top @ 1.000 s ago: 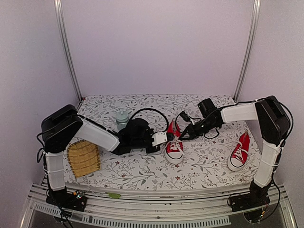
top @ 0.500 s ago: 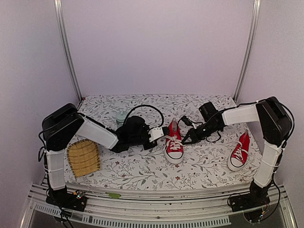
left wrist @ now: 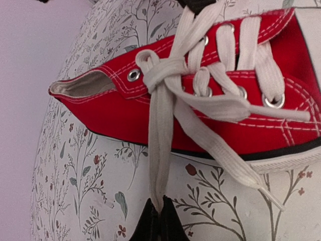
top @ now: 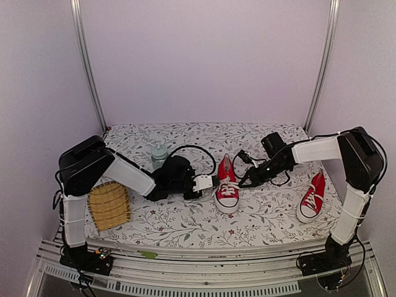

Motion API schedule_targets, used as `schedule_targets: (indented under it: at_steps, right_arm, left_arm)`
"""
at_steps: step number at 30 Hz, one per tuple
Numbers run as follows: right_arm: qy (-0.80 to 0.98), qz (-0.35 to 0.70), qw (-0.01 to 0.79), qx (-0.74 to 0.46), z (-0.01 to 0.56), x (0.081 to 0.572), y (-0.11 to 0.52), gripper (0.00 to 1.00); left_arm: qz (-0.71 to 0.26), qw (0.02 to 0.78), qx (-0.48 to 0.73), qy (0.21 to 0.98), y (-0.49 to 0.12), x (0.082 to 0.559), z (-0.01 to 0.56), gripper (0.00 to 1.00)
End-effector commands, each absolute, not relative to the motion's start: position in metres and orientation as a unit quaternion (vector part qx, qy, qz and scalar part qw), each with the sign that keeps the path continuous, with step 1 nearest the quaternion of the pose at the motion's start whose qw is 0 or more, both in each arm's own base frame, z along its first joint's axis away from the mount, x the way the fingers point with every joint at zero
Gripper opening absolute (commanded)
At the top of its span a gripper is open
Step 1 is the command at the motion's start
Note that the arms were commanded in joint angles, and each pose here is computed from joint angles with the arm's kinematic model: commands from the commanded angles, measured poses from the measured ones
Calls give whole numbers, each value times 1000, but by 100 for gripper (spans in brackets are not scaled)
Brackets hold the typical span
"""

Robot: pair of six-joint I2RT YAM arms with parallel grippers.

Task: Tie the shoes
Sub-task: Tie the loops with the shoelace on the shoe.

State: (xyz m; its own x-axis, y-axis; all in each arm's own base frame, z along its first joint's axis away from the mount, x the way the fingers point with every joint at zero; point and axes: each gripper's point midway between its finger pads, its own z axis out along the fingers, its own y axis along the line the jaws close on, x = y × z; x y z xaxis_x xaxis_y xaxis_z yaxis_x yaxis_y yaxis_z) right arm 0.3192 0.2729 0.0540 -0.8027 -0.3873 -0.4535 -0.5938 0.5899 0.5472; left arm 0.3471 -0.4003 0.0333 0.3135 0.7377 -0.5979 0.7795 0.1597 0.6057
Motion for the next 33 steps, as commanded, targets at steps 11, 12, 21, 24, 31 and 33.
schedule_targets:
  at_steps: [11, 12, 21, 24, 31, 33]
  right_arm:
    - [890, 341, 146, -264, 43, 322, 251, 1]
    - [891, 341, 144, -262, 41, 321, 250, 1]
    - [893, 344, 135, -257, 31, 320, 247, 1]
    - [889, 354, 134, -258, 32, 322, 251, 1]
    - [879, 370, 146, -263, 48, 333, 260, 8]
    - [876, 373, 152, -266, 57, 335, 262, 24]
  left_arm:
    - [3, 459, 653, 603, -382, 357, 13, 0]
    - [1, 459, 653, 602, -383, 357, 13, 0]
    - [1, 456, 651, 607, -379, 360, 9, 0]
    - [-6, 461, 645, 609, -381, 363, 14, 0]
    - [-33, 479, 641, 600, -394, 363, 31, 0]
    - [-38, 485, 639, 596, -396, 361, 39, 25]
